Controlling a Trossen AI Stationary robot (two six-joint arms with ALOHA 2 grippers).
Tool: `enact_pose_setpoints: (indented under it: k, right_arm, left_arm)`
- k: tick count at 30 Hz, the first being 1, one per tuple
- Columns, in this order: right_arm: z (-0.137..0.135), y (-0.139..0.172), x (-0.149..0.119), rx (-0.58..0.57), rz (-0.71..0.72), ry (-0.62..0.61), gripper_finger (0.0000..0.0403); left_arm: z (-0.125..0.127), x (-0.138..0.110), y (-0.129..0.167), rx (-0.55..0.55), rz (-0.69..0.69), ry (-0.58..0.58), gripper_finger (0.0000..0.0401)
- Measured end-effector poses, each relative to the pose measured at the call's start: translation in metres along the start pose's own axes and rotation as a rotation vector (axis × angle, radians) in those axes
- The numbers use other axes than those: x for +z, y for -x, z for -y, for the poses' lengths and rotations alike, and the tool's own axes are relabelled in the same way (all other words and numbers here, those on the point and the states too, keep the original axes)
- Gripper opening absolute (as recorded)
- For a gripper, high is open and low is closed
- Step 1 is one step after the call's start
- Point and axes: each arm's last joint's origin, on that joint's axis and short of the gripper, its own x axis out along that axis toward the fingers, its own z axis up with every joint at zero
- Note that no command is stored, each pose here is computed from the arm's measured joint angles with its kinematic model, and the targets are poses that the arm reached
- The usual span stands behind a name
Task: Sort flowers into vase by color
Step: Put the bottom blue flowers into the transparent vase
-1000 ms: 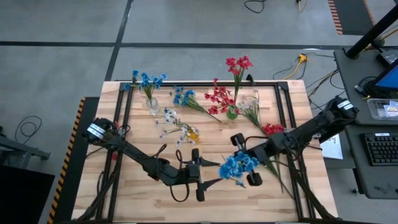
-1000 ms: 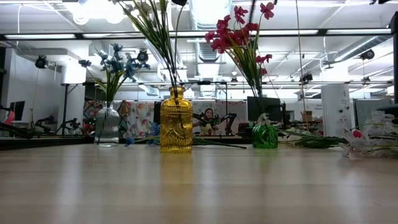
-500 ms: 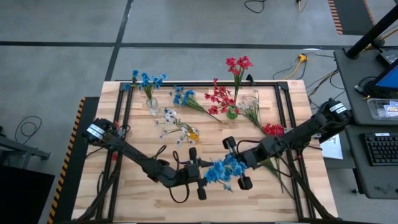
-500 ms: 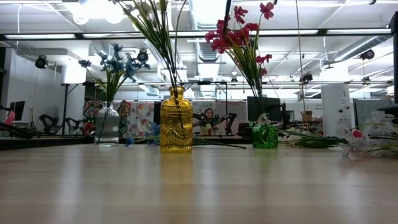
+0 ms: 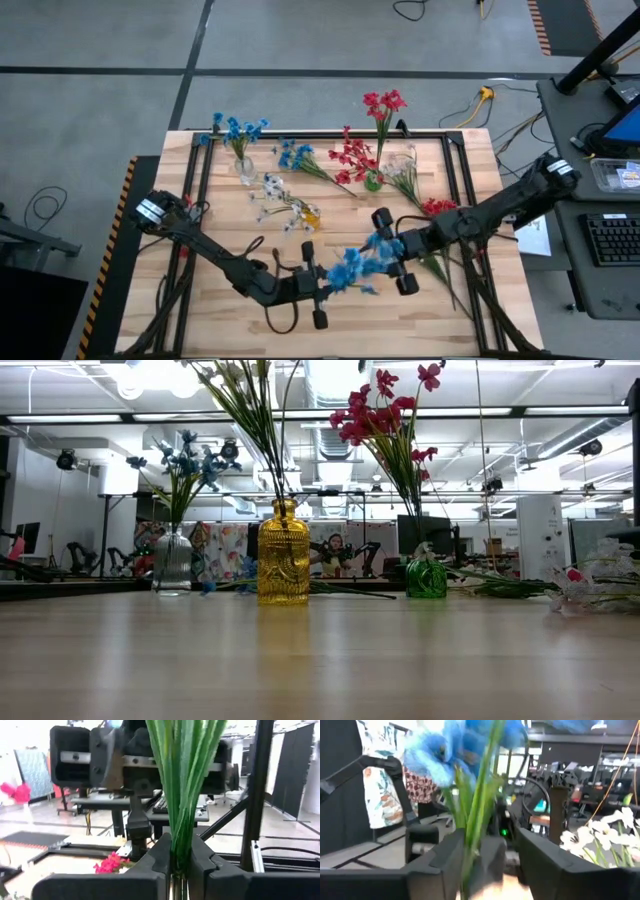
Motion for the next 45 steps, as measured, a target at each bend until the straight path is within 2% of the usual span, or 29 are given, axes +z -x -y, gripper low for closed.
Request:
enact_pose_setpoints:
  k: [5,11,15,22,28,36,40,45]
  right_arm:
    - [0.003,0.021,0.015,0.005,-0.072,-0.012,0.0207]
    - [0.005,0.037,0.017,0.012,-0.183,-0.057,0.0214]
    - [0.005,0.038,0.013,0.014,-0.230,-0.072,0.0215]
    - [0.003,0.031,0.003,0.014,-0.265,-0.065,0.0215]
    - [0.005,0.025,-0.006,-0.064,-0.302,-0.047,0.0214]
    - [0.004,0.024,-0.007,-0.065,-0.305,-0.024,0.0215]
    - [0.005,0.024,-0.007,-0.072,-0.305,-0.020,0.0214]
    - [0.005,0.024,-0.007,-0.081,-0.306,-0.008,0.0214]
  left_arm:
    - [0.001,0.029,0.014,-0.026,0.050,-0.035,0.0004]
    - [-0.011,0.073,0.035,-0.039,0.083,-0.078,0.0004]
    - [-0.031,0.104,0.050,0.016,0.067,-0.128,0.0004]
    - [-0.076,0.153,0.082,0.179,0.037,-0.211,0.0005]
    - [-0.116,0.189,0.114,0.257,0.049,-0.230,0.0005]
    - [-0.173,0.202,0.142,0.372,0.037,-0.255,0.0005]
    - [-0.201,0.193,0.157,0.457,0.036,-0.247,0.0005]
    - [-0.232,0.170,0.177,0.529,0.096,-0.152,0.0004]
